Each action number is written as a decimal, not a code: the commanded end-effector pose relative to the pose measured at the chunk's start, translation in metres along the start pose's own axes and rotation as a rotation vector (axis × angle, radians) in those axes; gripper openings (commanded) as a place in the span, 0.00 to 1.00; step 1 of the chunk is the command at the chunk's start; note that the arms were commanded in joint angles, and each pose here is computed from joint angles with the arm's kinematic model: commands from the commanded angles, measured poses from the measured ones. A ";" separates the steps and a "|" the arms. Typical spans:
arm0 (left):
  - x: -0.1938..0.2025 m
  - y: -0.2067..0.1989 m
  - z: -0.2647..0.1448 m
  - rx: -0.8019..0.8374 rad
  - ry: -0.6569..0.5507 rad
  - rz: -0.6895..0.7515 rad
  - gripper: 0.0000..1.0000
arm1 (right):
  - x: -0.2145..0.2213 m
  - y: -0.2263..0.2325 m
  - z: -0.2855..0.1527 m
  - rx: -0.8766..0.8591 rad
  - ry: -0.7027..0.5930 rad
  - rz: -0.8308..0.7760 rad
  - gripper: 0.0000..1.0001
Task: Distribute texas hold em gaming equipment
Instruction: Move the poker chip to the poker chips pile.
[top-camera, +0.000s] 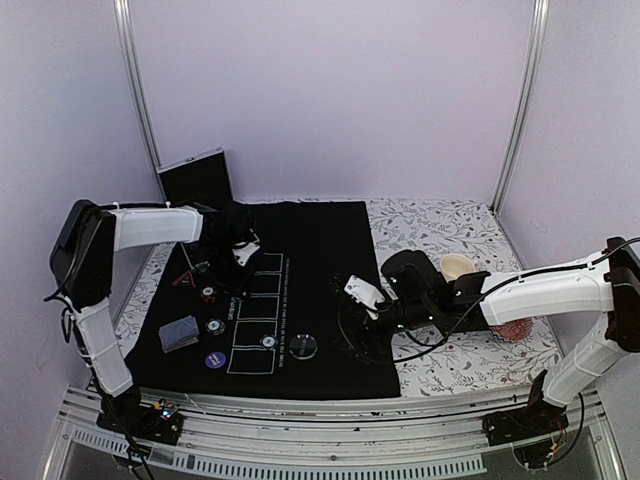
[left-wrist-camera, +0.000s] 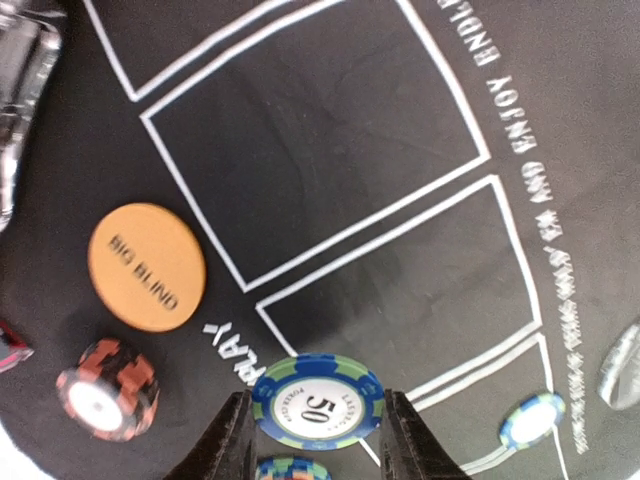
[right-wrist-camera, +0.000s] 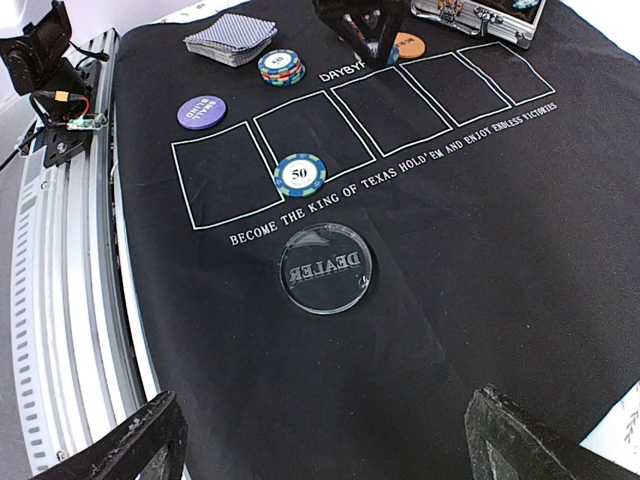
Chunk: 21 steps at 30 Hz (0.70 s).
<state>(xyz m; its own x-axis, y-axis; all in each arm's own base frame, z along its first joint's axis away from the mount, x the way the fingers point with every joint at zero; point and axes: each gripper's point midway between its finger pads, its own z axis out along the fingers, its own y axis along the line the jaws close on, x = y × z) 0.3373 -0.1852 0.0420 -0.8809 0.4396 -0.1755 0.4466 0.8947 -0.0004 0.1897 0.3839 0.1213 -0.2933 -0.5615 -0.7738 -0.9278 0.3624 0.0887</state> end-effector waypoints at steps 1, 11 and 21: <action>0.016 -0.003 -0.021 0.020 -0.009 -0.037 0.33 | -0.003 0.003 0.003 -0.013 -0.003 0.000 0.99; 0.063 0.021 -0.045 -0.115 0.058 -0.115 0.35 | -0.013 0.008 0.012 -0.052 -0.015 -0.028 0.99; 0.107 0.025 -0.024 -0.133 0.165 -0.193 0.34 | -0.016 0.012 0.011 -0.076 -0.005 -0.053 0.99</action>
<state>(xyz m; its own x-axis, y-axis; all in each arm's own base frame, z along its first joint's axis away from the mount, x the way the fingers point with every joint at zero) 0.2699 -0.1340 0.0579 -0.9464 0.3137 -0.0773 0.3092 0.9488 0.0646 0.1883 0.3968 0.1194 -0.2682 -0.5776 -0.7710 -0.9455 0.3111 0.0959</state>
